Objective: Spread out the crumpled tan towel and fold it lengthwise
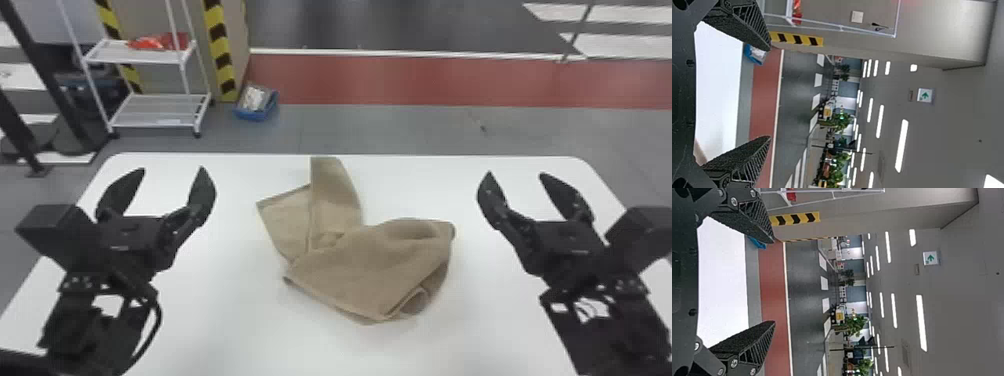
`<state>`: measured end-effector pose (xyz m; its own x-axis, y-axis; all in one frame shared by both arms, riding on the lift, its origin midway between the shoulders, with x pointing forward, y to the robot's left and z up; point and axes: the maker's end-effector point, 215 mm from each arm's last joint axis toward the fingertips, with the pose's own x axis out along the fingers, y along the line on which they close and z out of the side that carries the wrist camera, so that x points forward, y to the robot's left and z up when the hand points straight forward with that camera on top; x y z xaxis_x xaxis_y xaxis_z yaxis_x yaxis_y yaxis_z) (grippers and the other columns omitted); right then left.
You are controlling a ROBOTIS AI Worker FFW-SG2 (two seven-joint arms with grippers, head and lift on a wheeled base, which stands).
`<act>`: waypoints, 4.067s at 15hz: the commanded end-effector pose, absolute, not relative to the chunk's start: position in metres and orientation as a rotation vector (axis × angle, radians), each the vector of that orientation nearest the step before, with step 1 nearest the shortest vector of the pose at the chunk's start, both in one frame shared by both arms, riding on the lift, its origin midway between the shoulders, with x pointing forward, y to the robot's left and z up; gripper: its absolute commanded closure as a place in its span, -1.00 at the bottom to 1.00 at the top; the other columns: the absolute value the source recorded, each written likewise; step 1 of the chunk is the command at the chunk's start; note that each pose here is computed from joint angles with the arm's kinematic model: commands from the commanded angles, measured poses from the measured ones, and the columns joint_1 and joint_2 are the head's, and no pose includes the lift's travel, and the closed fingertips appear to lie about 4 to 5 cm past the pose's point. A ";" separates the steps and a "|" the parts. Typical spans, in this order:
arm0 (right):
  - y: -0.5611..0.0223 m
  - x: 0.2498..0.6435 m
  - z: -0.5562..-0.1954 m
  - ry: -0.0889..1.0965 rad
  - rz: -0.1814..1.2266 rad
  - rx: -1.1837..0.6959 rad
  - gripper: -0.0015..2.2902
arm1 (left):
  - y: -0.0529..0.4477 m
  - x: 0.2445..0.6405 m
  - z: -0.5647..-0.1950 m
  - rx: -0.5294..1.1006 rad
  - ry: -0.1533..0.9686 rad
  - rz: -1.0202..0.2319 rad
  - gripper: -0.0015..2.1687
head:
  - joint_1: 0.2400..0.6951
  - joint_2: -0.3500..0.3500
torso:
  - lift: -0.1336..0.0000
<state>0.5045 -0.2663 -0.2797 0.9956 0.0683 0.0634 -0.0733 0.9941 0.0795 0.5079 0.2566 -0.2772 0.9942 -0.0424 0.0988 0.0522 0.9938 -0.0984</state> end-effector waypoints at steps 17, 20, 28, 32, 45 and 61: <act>-0.259 0.502 -0.295 0.016 0.057 0.071 -0.83 | 0.253 0.514 -0.271 -0.015 -0.151 -0.028 -0.92 | 1.00 -0.01 | -0.86; -0.261 0.499 -0.320 0.092 0.051 0.049 -0.83 | 0.247 0.527 -0.285 -0.007 -0.131 -0.042 -0.92 | 1.00 -0.02 | -0.86; -0.269 0.488 -0.373 0.213 0.042 0.035 -0.81 | 0.204 0.567 -0.337 0.033 -0.060 -0.117 -0.86 | 1.00 -0.15 | -0.86; -0.278 0.480 -0.386 0.238 0.028 0.036 -0.81 | 0.180 0.594 -0.360 0.034 -0.013 -0.186 -0.80 | 1.00 -0.22 | -0.86; -0.283 0.480 -0.373 0.210 0.032 0.032 -0.81 | 0.175 0.620 -0.439 0.057 0.261 -0.273 -0.69 | 1.00 -0.31 | -0.86; -0.276 0.479 -0.364 0.188 0.045 0.037 -0.81 | 0.168 0.620 -0.465 0.071 0.338 -0.288 -0.45 | 1.00 -0.31 | -0.86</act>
<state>0.4790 -0.2766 -0.3640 0.9814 0.0472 -0.1861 -0.0403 0.9984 0.0407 0.6198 0.1678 -0.4648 0.9032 -0.2665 -0.3364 0.2901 0.9568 0.0211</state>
